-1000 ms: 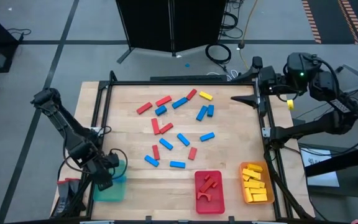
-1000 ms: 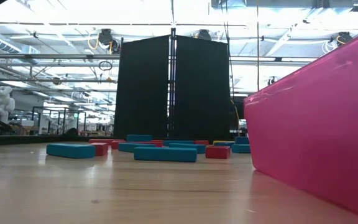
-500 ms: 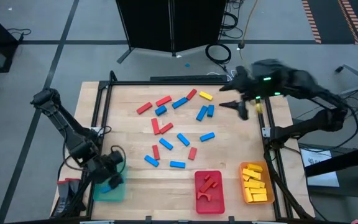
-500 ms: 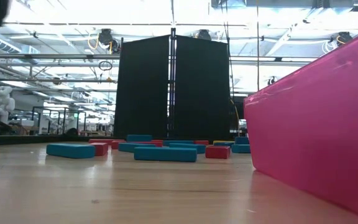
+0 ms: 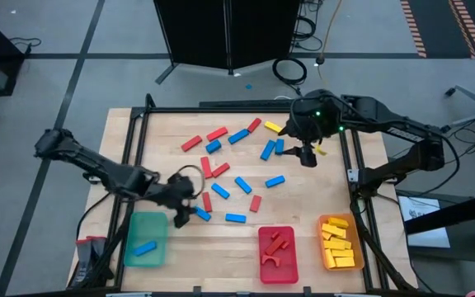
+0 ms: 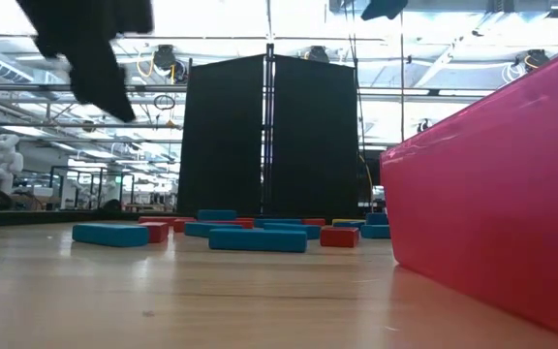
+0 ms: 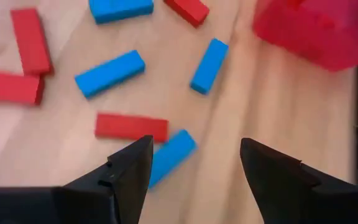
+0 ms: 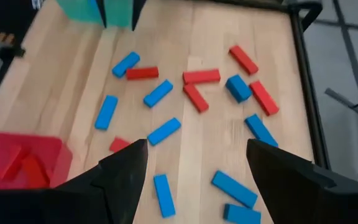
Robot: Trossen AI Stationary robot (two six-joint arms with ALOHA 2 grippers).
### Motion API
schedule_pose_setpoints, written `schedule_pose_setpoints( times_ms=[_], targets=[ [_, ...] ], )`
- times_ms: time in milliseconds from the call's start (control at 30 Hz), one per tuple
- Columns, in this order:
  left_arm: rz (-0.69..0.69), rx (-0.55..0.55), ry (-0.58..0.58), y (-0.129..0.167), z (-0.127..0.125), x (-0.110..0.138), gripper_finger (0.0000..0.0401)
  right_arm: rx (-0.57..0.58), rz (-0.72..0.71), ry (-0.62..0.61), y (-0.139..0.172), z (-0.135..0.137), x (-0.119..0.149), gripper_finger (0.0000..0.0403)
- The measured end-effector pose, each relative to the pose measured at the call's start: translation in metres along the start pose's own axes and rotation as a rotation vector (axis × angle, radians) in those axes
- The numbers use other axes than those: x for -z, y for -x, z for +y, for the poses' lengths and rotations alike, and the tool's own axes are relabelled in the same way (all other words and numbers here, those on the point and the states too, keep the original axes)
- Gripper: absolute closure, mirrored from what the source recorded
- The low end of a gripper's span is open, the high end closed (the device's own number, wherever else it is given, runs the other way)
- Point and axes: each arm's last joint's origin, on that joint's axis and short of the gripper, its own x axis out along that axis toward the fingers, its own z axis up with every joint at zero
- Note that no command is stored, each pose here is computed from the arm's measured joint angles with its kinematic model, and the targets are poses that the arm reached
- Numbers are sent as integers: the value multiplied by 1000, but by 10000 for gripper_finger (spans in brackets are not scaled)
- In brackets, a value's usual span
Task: Sort blocks
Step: Put the blue block into the blue bin
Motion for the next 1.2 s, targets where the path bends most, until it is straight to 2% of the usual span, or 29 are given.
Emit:
schedule_pose_setpoints(
  times_ms=[200, 367, 533, 700, 800, 1000, 1067, 1133, 1200],
  targets=[
    [252, -42, -218, -48, 22, 2, 155, -7, 53, 2, 3, 0, 7, 133],
    [381, -77, -358, -76, 29, 12, 155, -9, 63, -4, 8, 1, 9, 133],
    [421, -49, -388, -92, 27, 17, 155, -7, 61, -5, 12, 2, 11, 133],
    [365, -40, -466, -99, 22, 16, 155, 1, 62, -10, 13, 1, 11, 133],
    [332, -33, -458, -101, 20, 14, 155, 2, 62, -11, 13, 1, 11, 133],
    [361, -88, -219, -94, 22, 16, 155, 0, 68, -12, 13, 1, 12, 133],
    [363, -100, -171, -91, 22, 16, 155, 0, 68, -12, 13, 1, 12, 133],
    [364, -97, -172, -87, 20, 17, 155, 0, 68, -12, 13, 1, 12, 133],
    [346, -72, -222, -84, 15, 14, 155, 0, 68, -12, 13, 1, 12, 133]
  ],
)
